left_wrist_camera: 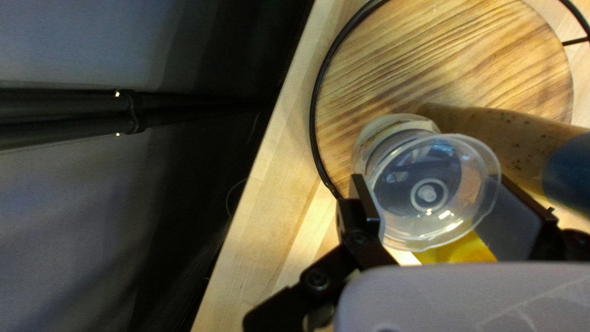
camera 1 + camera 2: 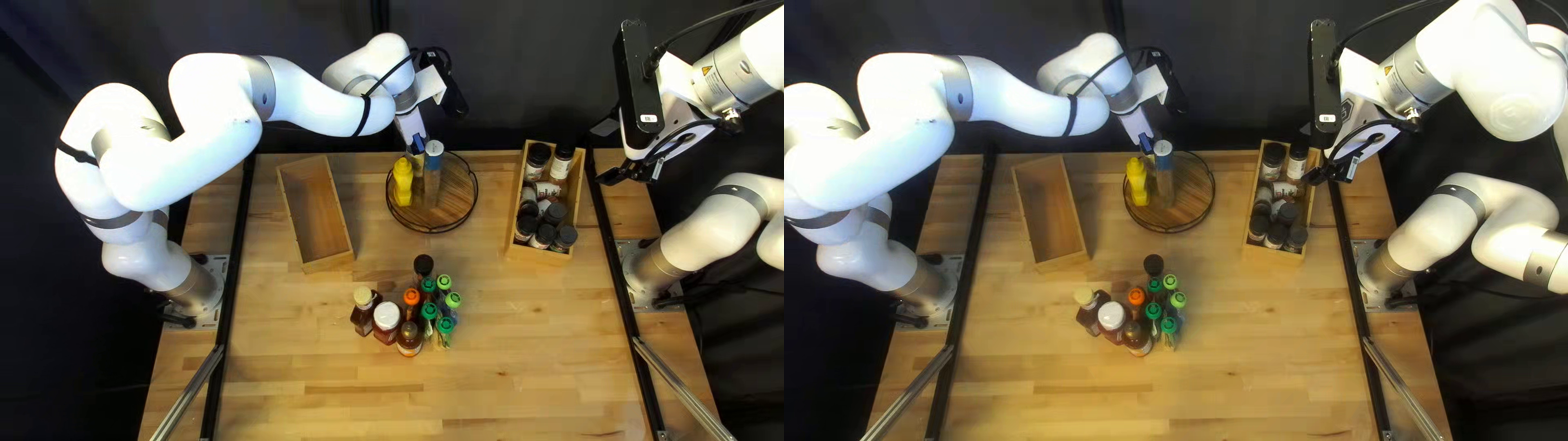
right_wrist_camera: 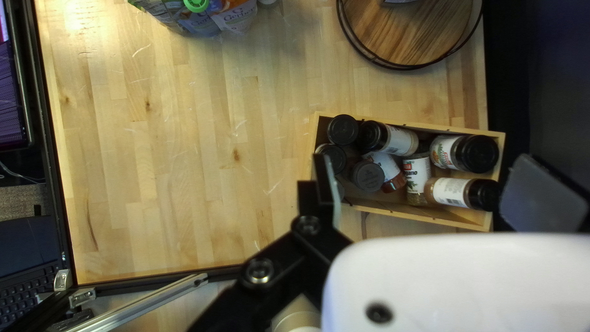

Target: Separate condiments, baby food and spices and place it in 3 different racks/containers

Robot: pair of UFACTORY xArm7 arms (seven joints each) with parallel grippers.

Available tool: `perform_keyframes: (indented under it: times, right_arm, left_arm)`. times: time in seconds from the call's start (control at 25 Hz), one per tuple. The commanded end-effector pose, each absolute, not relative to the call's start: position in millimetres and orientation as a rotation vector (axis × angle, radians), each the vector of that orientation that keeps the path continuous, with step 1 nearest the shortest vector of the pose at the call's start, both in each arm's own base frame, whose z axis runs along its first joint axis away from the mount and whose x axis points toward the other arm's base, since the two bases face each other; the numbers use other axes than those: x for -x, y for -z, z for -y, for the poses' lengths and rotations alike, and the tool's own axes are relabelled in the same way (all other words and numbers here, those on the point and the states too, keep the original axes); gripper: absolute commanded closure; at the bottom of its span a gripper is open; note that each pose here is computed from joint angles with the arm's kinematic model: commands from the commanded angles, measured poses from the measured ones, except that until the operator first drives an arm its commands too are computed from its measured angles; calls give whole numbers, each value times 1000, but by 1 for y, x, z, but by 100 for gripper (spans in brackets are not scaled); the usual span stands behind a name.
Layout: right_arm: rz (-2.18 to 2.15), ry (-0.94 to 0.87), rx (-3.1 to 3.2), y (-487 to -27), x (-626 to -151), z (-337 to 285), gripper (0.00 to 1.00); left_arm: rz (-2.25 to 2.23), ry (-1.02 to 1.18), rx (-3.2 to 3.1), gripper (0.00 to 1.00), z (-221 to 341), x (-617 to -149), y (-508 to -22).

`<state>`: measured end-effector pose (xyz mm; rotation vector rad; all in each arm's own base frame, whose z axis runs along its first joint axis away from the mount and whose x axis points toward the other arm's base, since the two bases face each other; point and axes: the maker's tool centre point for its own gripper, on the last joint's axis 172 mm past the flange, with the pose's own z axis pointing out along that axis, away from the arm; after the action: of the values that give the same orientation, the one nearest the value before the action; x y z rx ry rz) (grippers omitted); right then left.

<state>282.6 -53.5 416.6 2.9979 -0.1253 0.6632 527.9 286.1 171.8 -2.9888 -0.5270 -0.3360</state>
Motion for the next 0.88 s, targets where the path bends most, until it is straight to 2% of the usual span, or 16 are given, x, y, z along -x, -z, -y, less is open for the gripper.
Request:
perform_keyframes:
  times: [0.04, 0.16, 0.2, 0.24, 0.44, 0.88]
  right_arm:
    - [125, -663, -2998, -417, -283, 53, 0]
    - [125, -663, -2998, -417, -283, 53, 0]
    - [125, -663, -2998, -417, -283, 53, 0]
    - [125, -663, -2998, -417, -283, 53, 0]
    - [125, -663, -2998, -417, -283, 53, 0]
    - [125, -663, -2998, -417, -283, 53, 0]
  left_arm:
    - [518, 338, 2995, 66, -284, -528, -168]
    - [504, 338, 3002, 18, -282, -530, -167]
    - [500, 337, 3005, 16, -281, -530, -166]
    - [499, 336, 3007, 9, -280, -530, -166]
    - [484, 330, 3019, 0, -276, -531, -168]
    - [422, 317, 3014, 0, -262, -513, -237]
